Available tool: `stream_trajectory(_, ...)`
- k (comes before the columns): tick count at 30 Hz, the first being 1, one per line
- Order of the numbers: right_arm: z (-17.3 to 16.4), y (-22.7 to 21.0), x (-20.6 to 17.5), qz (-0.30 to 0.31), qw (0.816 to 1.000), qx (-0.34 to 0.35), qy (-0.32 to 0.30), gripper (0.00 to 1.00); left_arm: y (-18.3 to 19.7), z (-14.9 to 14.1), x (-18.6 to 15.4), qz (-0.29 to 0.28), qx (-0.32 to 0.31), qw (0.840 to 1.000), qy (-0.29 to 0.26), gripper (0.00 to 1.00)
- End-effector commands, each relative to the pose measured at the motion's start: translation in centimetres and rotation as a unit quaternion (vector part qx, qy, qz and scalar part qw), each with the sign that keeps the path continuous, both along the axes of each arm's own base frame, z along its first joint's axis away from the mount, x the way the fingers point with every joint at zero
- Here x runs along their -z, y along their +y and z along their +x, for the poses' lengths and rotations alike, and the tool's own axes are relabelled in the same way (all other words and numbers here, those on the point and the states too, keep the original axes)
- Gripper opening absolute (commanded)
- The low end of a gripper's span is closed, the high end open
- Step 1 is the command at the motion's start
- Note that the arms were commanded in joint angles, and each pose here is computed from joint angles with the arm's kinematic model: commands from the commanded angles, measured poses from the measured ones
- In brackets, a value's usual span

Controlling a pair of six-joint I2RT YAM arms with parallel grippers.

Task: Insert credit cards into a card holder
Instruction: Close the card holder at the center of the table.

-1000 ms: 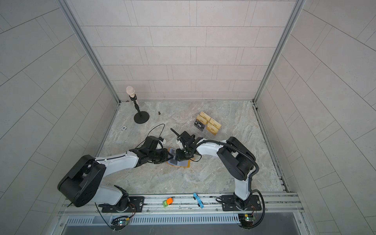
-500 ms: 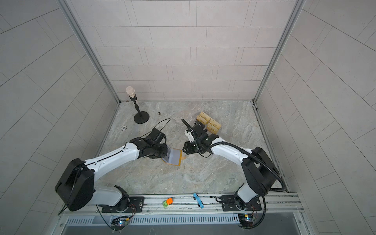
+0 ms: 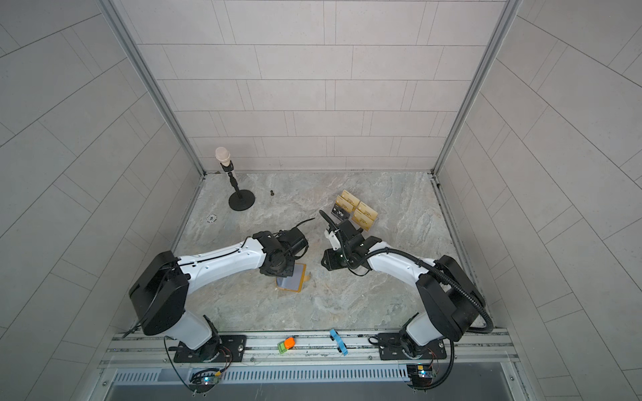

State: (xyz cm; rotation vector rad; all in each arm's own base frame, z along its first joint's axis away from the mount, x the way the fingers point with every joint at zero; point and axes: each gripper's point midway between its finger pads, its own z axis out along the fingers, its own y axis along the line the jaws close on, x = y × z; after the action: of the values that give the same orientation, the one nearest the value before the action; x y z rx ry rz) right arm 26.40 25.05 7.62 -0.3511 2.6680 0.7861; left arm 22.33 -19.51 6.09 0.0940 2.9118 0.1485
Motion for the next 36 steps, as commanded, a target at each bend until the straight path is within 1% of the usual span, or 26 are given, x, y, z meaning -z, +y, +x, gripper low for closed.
stream_trajectory(1, 0.1, -0.1, -0.5, 0.016, 1.000, -0.006, -0.018, 0.35, 0.0, -0.9, 0.1, 0.024, -0.012, 1.000, 0.010, 0.29)
stream_trajectory(3, 0.1, -0.3, -0.3, 0.019, 1.000, -0.004, -0.017, 0.35, -0.7, -1.2, 0.2, 0.022, -0.011, 1.000, 0.014, 0.38)
stream_trajectory(4, 0.0, -0.4, -0.2, 0.020, 1.000, -0.004, -0.018, 0.35, -1.0, -1.3, 0.3, 0.023, -0.009, 1.000, 0.017, 0.41)
stream_trajectory(6, 0.0, -0.7, 0.0, 0.022, 1.000, -0.001, -0.018, 0.35, -1.8, -1.5, 0.1, 0.019, 0.001, 1.000, 0.016, 0.44)
stream_trajectory(10, 0.1, -1.3, 0.3, 0.027, 0.999, 0.006, -0.017, 0.35, -3.4, -1.3, -1.2, 0.019, 0.012, 1.000, -0.006, 0.50)
stream_trajectory(14, 0.1, -1.9, 0.6, 0.029, 0.999, 0.012, -0.015, 0.35, -5.4, -1.8, -1.6, -0.006, 0.030, 0.999, -0.011, 0.51)
stream_trajectory(18, 0.0, -2.5, 0.6, 0.030, 0.999, 0.018, -0.016, 0.35, -7.1, -2.2, 0.1, -0.043, 0.042, 0.998, 0.007, 0.50)
stream_trajectory(22, -0.2, -3.1, 0.3, 0.023, 0.999, 0.023, -0.017, 0.35, -8.3, -2.0, 1.1, -0.071, 0.058, 0.996, 0.002, 0.50)
stream_trajectory(25, -0.2, -3.2, 0.0, 0.024, 0.999, 0.028, -0.019, 0.34, -9.6, -1.9, 1.0, -0.113, 0.079, 0.990, -0.012, 0.50)
stream_trajectory(28, -0.3, -3.4, 0.1, 0.018, 0.999, 0.032, -0.015, 0.33, -10.1, -1.6, 1.0, -0.118, 0.096, 0.988, -0.019, 0.55)
stream_trajectory(30, -0.4, -3.5, 0.0, 0.017, 0.999, 0.034, -0.014, 0.32, -10.9, -1.9, 1.5, -0.141, 0.111, 0.984, -0.011, 0.56)
stream_trajectory(32, -0.6, -3.6, -0.4, 0.017, 0.999, 0.035, -0.016, 0.32, -11.0, -1.9, 2.2, -0.151, 0.111, 0.982, -0.004, 0.58)
stream_trajectory(36, -1.1, -3.4, -1.5, 0.016, 0.999, 0.030, -0.019, 0.32, -11.2, -2.0, 3.7, -0.197, 0.121, 0.973, 0.014, 0.56)
